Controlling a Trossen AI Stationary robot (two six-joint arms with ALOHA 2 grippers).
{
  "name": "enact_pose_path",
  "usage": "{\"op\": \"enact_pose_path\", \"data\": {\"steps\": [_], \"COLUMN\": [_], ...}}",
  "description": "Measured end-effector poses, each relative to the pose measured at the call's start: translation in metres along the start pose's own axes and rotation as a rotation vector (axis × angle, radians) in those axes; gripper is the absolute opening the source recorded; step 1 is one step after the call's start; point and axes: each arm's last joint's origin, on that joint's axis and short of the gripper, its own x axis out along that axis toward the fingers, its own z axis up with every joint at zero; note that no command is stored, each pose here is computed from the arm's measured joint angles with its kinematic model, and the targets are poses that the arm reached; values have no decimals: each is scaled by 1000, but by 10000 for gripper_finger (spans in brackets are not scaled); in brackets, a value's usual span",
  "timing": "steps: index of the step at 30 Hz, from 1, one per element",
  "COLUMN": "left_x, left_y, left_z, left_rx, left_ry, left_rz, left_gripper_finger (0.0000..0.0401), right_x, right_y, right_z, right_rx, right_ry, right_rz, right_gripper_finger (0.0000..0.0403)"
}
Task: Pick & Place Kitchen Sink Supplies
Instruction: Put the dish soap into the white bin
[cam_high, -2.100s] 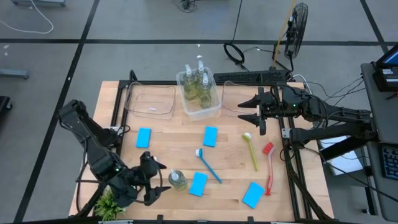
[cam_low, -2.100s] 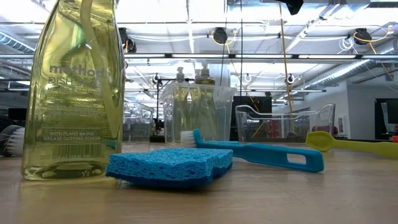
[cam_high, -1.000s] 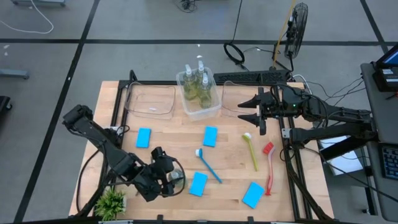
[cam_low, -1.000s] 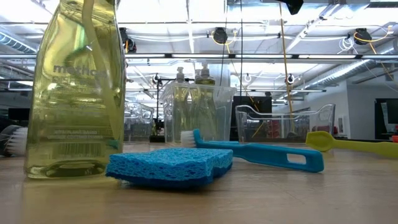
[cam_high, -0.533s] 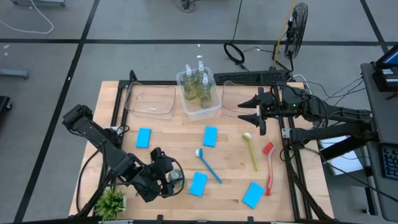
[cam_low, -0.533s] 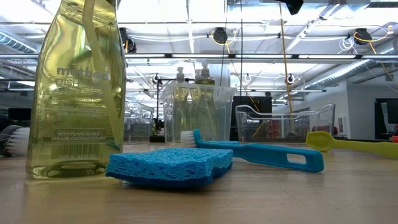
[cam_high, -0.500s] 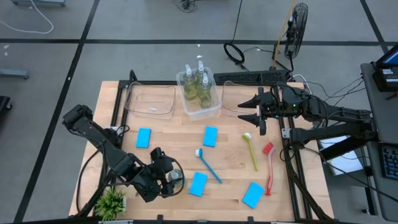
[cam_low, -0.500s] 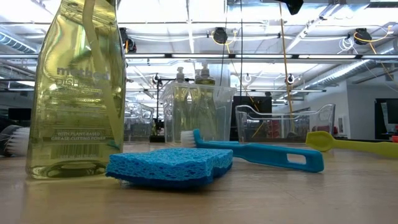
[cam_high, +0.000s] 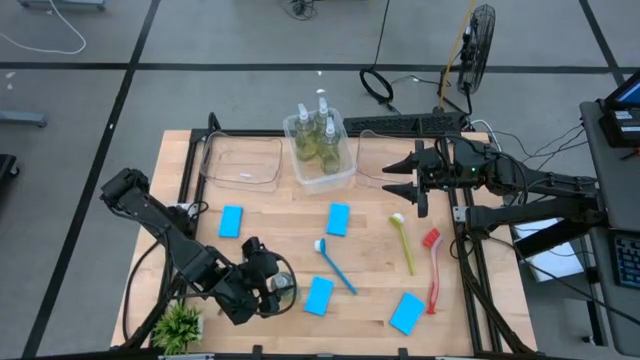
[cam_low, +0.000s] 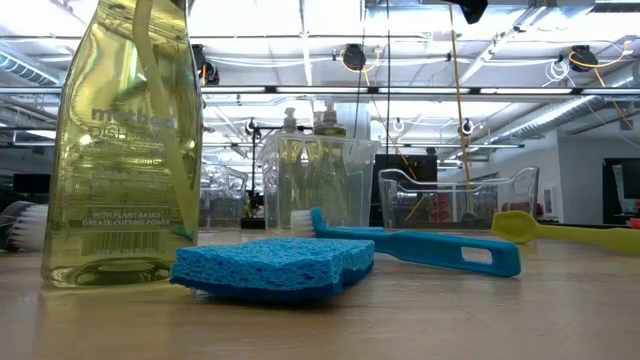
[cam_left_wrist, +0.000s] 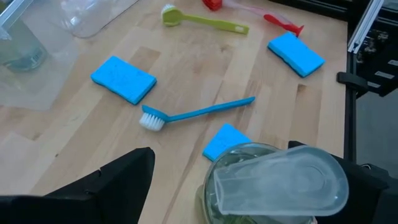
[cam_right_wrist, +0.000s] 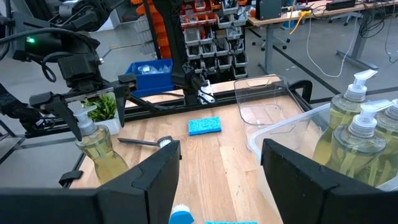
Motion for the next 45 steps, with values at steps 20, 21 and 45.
{"op": "enact_pose_path", "data": {"steps": [20,21,45], "left_x": [0,0,2], "left_y": [0,0,1], "left_z": [0,0,4], "left_rx": [49,48,23], "left_ry": [-3,-4,-45], "left_rz": [0,1,15], "left_gripper_finger": [257,249,142], "right_x": [0,0,0], "right_y": [0,0,0], "right_z": [0,0,0], "right_rx": [0,0,11], "right_ry": [0,0,0], "right_rz": [0,0,0], "right_gripper_finger": [212,212,212]}}
